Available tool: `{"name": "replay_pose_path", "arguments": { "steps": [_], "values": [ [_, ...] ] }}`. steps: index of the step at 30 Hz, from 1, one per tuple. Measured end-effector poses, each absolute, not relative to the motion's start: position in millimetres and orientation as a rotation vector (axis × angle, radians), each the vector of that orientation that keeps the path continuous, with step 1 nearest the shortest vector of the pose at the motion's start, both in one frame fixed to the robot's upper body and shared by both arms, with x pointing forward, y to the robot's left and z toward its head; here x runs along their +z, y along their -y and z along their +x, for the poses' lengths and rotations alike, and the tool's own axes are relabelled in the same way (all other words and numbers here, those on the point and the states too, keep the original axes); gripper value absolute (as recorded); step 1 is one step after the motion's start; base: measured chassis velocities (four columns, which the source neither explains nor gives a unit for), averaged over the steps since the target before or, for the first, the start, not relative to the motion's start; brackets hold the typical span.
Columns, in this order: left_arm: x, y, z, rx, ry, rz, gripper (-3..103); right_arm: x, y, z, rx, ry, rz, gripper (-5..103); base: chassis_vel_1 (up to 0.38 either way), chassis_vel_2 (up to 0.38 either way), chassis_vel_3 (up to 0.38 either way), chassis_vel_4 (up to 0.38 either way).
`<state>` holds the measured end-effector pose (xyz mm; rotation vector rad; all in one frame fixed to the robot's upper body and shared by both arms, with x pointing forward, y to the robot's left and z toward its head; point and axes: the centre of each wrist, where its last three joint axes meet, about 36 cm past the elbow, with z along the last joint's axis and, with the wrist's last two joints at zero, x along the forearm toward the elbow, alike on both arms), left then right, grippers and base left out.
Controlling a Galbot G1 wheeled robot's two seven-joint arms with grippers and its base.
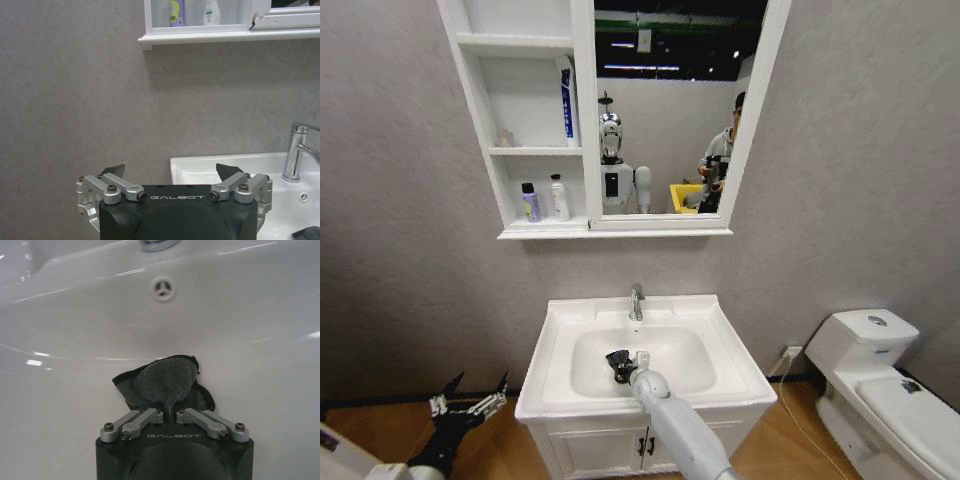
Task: Move facial cleanser and shampoo from washbasin to cabinet, then wipe washbasin with towel.
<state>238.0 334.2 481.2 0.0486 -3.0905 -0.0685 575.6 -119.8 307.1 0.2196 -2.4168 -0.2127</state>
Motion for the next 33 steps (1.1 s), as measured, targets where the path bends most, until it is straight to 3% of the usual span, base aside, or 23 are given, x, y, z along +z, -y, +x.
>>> {"name": "replay_pose_path", "arguments": {
  "steps": [4,10,19,22,29,33],
  "values": [
    [481,-334,238,-0.068,3.091,0.048,100,317,173,581,-0.184,2.426,0.129,7,0.000,0.000,0.000,0.000],
    [481,-334,238,-0.068,3.091,0.049,100,321,184,598,-0.162,2.420,0.111,7,0.000,0.000,0.000,0.000],
    [481,-334,238,-0.068,3.091,0.049,100,306,99,606,-0.183,2.372,0.237,7,0.000,0.000,0.000,0.000],
    [481,-334,238,-0.068,3.091,0.048,100,308,37,596,-0.189,2.369,0.349,7,0.000,0.000,0.000,0.000],
    [481,-334,238,-0.068,3.091,0.049,100,326,-1,575,-0.234,2.400,0.475,7,0.000,0.000,0.000,0.000],
    [481,-334,238,-0.068,3.091,0.048,100,328,5,574,-0.236,2.392,0.449,7,0.000,0.000,0.000,0.000]
  ]
}}
